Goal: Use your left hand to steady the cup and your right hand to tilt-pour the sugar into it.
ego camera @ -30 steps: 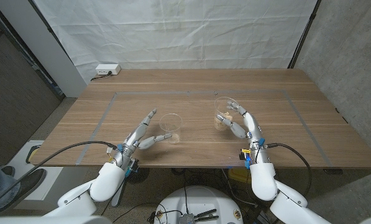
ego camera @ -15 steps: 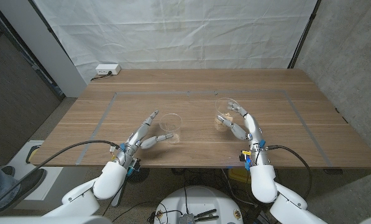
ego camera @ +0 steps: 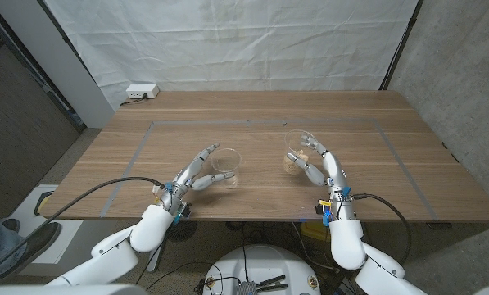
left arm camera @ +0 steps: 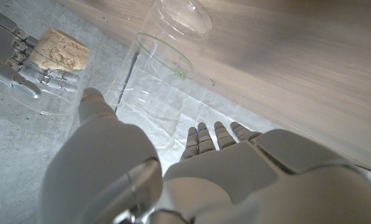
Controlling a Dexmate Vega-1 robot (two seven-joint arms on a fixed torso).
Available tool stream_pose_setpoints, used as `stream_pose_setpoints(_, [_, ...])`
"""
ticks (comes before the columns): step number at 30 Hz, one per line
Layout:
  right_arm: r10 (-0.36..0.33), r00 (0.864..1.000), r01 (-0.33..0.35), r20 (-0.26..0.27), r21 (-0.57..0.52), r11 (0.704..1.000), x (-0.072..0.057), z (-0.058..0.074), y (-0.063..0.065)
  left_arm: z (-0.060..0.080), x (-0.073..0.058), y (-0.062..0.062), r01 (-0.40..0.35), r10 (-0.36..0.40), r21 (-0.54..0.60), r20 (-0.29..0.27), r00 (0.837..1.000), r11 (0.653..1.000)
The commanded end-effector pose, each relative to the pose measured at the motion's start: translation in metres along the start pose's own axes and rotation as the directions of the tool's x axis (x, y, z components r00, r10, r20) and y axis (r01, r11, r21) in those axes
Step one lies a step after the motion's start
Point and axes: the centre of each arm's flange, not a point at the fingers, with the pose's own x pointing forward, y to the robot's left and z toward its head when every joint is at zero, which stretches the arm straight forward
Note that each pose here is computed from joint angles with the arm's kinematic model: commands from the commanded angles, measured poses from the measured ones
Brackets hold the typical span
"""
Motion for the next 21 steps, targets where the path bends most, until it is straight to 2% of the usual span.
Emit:
stream_pose_setpoints(1, [-0.020,1.000,0.020,-0.011,0.006,1.000,-0.0091,-0.0017,-0.0009,0.0108,0.0255,-0.0003,0.034,-0.034,0.007,0.065,0.997,0.999])
stream_pose_setpoints(11, [-0.017,0.999,0.017,-0.027,0.013,1.000,-0.0142,-0.0030,0.0002,0.0112,0.0279,-0.0027,0.048,-0.047,-0.015,0.067,0.997,0.999])
stream_pose_setpoints(21, [-0.017,0.999,0.017,-0.035,0.017,1.000,-0.0151,-0.0030,0.0019,0.0076,0.0186,-0.0023,0.045,-0.044,-0.043,0.043,0.998,0.998])
